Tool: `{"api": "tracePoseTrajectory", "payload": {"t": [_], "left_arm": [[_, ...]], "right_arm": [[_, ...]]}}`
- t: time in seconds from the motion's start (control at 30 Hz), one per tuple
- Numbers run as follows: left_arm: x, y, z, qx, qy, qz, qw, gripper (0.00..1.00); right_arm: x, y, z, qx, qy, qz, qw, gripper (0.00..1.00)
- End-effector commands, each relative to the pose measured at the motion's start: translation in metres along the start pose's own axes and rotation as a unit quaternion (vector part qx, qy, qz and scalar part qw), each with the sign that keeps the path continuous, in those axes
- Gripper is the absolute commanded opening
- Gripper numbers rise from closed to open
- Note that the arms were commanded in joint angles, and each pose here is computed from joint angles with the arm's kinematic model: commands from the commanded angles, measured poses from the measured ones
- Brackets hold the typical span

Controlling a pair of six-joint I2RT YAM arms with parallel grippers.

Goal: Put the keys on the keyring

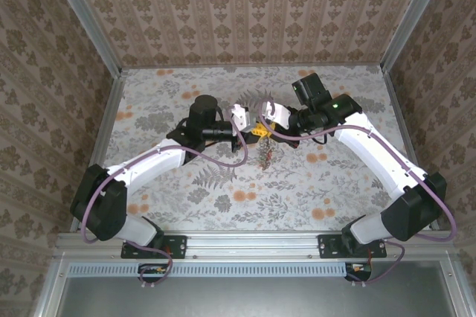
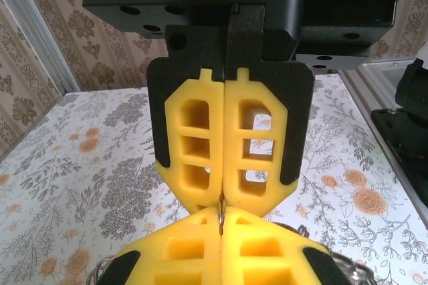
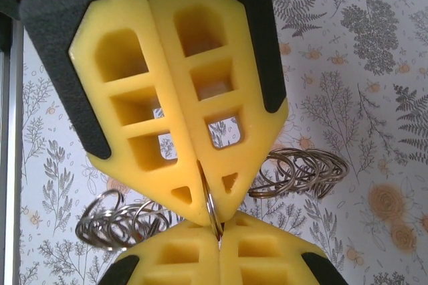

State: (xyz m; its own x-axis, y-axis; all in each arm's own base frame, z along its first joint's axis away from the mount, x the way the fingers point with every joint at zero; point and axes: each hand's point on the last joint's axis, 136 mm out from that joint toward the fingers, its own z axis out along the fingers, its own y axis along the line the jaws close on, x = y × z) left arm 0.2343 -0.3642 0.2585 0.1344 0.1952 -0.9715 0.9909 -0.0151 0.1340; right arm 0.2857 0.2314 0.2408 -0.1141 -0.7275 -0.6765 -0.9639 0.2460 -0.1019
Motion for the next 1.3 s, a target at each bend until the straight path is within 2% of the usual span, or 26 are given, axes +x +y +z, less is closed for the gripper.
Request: {"api": "tracePoseTrajectory", "payload": {"t": [0.0, 0.07, 0.13, 0.27, 0.4, 0.93, 1.0, 1.07, 1.2, 1.27], "left_arm": [[-0.012, -0.003, 0.0, 0.01, -0.024, 0.002, 1.0, 0.0], [-0.019, -0.001, -0.003, 0.007, -0.048, -0.006, 0.999, 0.0], [-0.03, 0.0, -0.005, 0.006, -0.077, -0.009, 0.997, 0.0], [-0.042, 0.004, -0.006, 0.002, -0.125, -0.017, 0.992, 0.0], [-0.046, 0.008, -0.007, -0.008, -0.159, -0.029, 0.987, 0.0], [-0.051, 0.014, -0.011, -0.035, -0.188, -0.028, 0.981, 0.0], [-0.051, 0.014, -0.01, -0.037, -0.19, -0.029, 0.981, 0.0], [-0.05, 0.013, -0.009, -0.036, -0.191, -0.031, 0.981, 0.0], [-0.05, 0.012, -0.008, -0.033, -0.194, -0.032, 0.98, 0.0], [-0.049, 0.012, -0.009, -0.034, -0.194, -0.032, 0.98, 0.0]], "right_arm": [[-0.02, -0.005, -0.018, 0.043, -0.049, -0.018, 0.998, 0.01], [-0.015, -0.008, -0.018, 0.053, -0.061, -0.002, 0.997, 0.02], [-0.014, -0.011, -0.016, 0.052, -0.095, 0.022, 0.994, 0.07], [-0.02, -0.013, -0.01, 0.049, -0.157, 0.044, 0.985, 0.1], [-0.017, -0.021, -0.002, 0.054, -0.179, 0.073, 0.98, 0.13], [-0.008, -0.038, 0.015, 0.066, -0.204, 0.136, 0.967, 0.25], [-0.015, -0.036, 0.014, 0.058, -0.221, 0.135, 0.964, 0.22], [-0.018, -0.032, 0.014, 0.048, -0.232, 0.128, 0.963, 0.1], [-0.02, -0.031, 0.018, 0.033, -0.229, 0.125, 0.965, 0.09], [-0.019, -0.031, 0.019, 0.029, -0.224, 0.126, 0.966, 0.15]]}}
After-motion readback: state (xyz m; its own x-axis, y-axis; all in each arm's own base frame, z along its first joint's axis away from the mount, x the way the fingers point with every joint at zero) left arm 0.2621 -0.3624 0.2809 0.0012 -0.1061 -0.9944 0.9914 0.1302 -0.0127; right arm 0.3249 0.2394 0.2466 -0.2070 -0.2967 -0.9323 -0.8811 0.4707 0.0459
